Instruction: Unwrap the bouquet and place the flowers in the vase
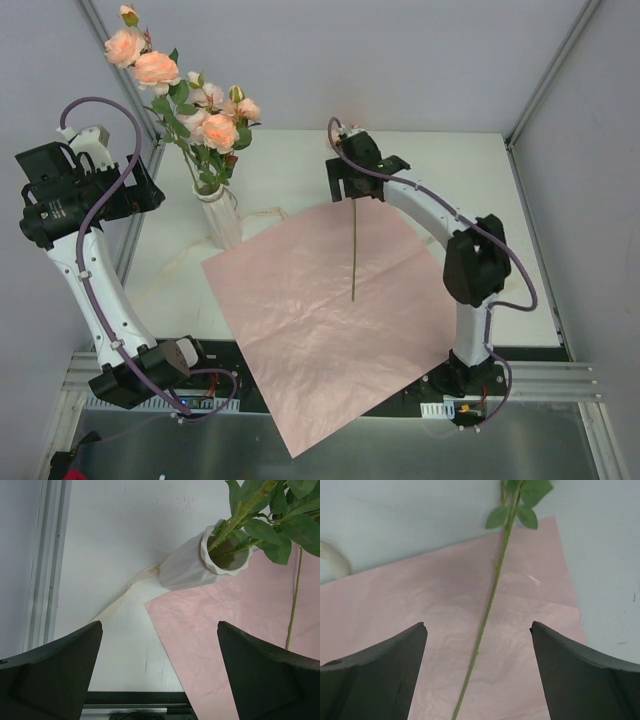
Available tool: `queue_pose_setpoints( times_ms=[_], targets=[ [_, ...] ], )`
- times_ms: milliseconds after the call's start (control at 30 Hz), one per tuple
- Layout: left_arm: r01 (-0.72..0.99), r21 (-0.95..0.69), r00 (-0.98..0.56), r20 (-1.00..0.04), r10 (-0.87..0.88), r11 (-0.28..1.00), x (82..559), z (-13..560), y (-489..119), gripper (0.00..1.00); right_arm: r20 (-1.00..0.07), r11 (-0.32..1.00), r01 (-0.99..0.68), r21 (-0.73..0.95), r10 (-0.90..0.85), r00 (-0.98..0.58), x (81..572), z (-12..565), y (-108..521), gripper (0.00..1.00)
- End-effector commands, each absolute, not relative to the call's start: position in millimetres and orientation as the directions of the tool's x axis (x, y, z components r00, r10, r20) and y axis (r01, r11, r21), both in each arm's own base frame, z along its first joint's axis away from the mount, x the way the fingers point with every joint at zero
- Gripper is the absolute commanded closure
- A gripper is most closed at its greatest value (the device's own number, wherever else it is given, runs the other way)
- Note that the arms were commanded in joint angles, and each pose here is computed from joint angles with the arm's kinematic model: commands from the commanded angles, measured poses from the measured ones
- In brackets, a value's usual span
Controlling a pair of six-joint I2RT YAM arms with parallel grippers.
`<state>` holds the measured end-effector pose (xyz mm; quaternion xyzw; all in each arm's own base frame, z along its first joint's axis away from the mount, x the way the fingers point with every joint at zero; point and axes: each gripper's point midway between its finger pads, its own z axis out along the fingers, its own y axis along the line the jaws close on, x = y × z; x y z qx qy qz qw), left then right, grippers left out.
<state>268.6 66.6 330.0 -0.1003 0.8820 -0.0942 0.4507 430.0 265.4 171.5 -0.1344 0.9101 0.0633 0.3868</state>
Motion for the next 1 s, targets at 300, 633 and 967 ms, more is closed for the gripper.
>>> queue_pose_setpoints(
  times_ms=[300, 633, 967],
  targets=[
    [0.038, -0.249, -0.535, -0.823, -0.191, 0.968, 258, 346, 47, 0.01, -0.546, 0.979, -0.138, -0.147, -0.197, -0.814, 455, 68, 237, 0.31],
    [0.090, -0.300, -0.550, -0.810, -0.204, 0.950, 266, 342, 40, 0.01, -0.538, 0.985, -0.149, -0.086, -0.172, -0.825, 477, 47, 248, 0.50],
    [0.095, -0.303, -0.558, -0.805, -0.201, 0.948, 270, 340, 43, 0.01, -0.540, 0.989, -0.143, -0.032, -0.137, -0.830, 497, 35, 253, 0.67]
  ],
)
